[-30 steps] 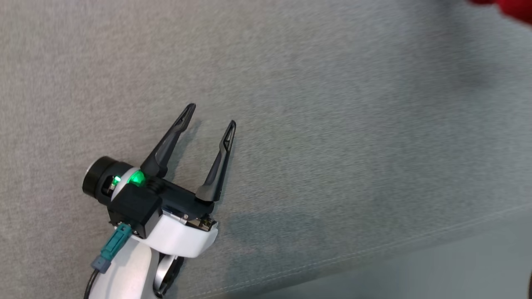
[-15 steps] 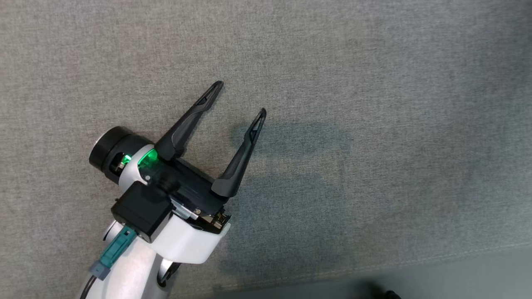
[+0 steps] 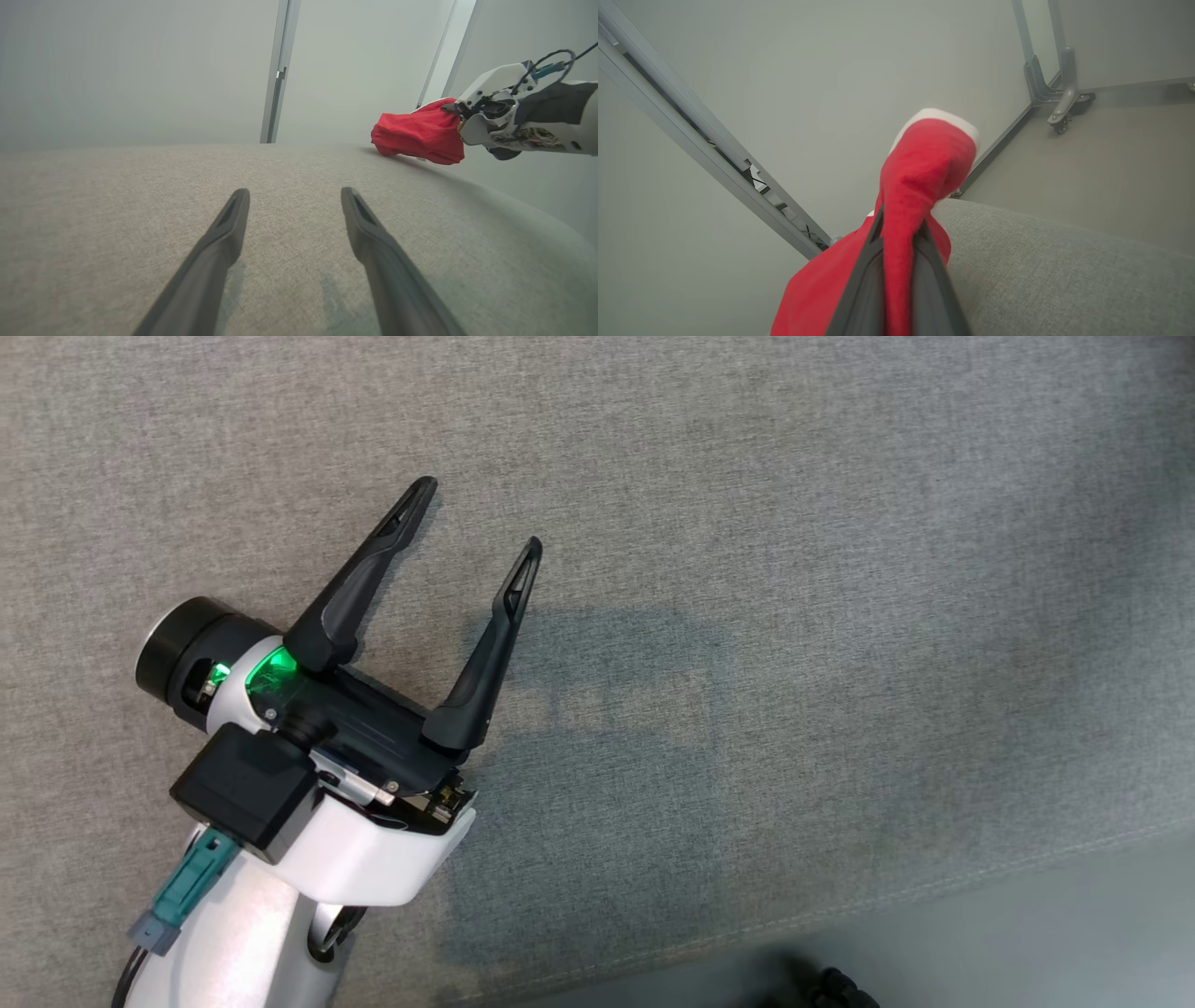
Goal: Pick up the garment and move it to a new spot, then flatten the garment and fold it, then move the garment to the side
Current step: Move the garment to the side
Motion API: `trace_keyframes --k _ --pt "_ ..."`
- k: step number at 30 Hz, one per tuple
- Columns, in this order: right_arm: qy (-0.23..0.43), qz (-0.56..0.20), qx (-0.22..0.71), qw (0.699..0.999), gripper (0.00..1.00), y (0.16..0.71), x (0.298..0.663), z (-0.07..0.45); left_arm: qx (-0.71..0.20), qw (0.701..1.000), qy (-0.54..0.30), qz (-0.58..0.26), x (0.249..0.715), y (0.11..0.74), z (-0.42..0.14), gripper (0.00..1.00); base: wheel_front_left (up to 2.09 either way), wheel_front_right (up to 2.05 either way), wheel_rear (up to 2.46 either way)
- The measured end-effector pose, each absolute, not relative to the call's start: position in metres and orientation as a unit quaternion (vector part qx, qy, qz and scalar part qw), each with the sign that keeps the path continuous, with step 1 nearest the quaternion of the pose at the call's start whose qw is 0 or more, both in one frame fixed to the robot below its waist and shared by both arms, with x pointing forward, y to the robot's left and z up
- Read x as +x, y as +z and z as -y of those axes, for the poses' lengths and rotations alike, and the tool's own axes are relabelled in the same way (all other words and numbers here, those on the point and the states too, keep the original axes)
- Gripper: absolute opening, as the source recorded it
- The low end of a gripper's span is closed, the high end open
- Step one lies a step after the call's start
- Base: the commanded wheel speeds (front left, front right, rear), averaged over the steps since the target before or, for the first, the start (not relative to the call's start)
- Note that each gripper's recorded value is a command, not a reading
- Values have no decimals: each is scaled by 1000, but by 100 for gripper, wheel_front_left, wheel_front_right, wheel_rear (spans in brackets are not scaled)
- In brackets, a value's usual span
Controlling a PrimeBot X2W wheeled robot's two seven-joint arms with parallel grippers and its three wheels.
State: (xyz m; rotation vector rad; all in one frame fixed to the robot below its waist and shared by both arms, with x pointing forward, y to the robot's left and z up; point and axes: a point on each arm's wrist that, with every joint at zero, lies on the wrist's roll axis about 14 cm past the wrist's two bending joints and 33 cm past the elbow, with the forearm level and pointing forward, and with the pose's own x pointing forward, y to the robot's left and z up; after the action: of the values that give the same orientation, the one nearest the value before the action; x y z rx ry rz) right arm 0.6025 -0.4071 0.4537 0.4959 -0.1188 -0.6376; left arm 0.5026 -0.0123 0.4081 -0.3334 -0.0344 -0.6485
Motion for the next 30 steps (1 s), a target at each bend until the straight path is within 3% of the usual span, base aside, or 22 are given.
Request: trace_keyframes --k 9,10,12,13,22,30 --pt "-369 15 227 901 0 420 561 427 -159 931 -328 18 503 407 17 100 0 0 0" --pt "-375 11 228 898 9 417 558 428 -158 931 -328 18 503 407 17 100 0 0 0" --pt "-384 4 225 895 45 412 552 431 -157 931 -328 17 503 407 17 100 0 0 0" --pt "-390 2 226 893 100 411 550 432 -156 932 -328 17 503 407 17 100 0 0 0" --pt "-409 -23 223 884 100 409 530 432 -146 934 -326 10 501 412 19 100 0 0 0" --pt "-374 0 182 910 100 458 531 425 -165 942 -292 -11 490 425 13 100 0 0 0"
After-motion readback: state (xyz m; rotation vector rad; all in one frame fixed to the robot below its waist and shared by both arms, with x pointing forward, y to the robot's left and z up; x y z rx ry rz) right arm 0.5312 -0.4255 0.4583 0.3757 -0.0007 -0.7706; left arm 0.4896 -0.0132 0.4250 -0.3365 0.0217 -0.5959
